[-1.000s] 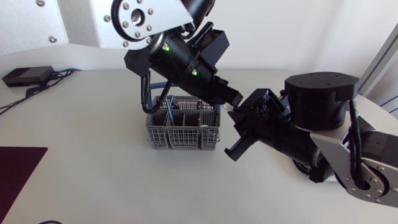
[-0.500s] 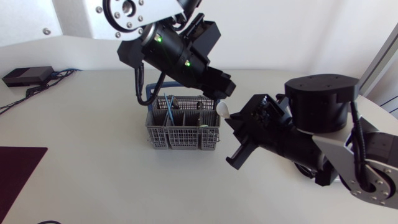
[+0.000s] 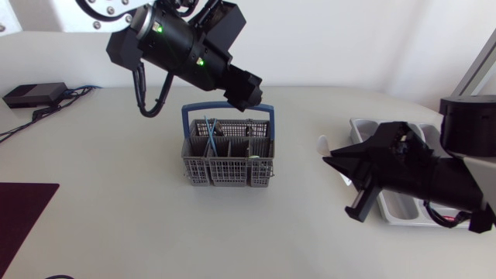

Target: Sort the cutlery from the basket into the organizer compartments.

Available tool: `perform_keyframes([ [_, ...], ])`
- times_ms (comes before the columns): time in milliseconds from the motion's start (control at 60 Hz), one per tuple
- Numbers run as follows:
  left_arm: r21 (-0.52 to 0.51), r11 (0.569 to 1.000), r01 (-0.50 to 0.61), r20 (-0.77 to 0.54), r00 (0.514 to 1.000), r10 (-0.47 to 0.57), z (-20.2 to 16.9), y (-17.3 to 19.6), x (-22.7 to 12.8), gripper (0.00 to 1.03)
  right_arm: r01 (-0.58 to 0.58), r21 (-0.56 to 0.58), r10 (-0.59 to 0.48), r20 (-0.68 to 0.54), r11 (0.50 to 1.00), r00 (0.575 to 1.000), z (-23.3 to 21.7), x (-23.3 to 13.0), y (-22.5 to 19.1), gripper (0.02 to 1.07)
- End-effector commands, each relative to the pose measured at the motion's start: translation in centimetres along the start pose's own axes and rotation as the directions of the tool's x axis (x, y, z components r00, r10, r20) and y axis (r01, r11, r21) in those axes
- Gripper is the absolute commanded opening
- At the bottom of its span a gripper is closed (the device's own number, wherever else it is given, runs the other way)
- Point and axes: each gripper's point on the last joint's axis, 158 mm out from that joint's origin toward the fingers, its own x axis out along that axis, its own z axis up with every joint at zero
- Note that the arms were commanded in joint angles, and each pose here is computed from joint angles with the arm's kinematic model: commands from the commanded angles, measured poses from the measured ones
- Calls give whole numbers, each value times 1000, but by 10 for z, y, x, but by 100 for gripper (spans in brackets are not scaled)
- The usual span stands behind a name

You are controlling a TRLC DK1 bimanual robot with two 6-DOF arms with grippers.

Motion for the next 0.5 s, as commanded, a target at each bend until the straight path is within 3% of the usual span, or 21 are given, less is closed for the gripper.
perform_keyframes([
  [0,41,999,-1,-17,1000,2,-13,0,0,73,-16,-24,15,-41,1000,999,-25,-6,-4,9],
  [483,204,978,32,-116,993,-8,-51,-23,20,73,-66,-21,60,-205,998,977,-143,-40,-71,10],
])
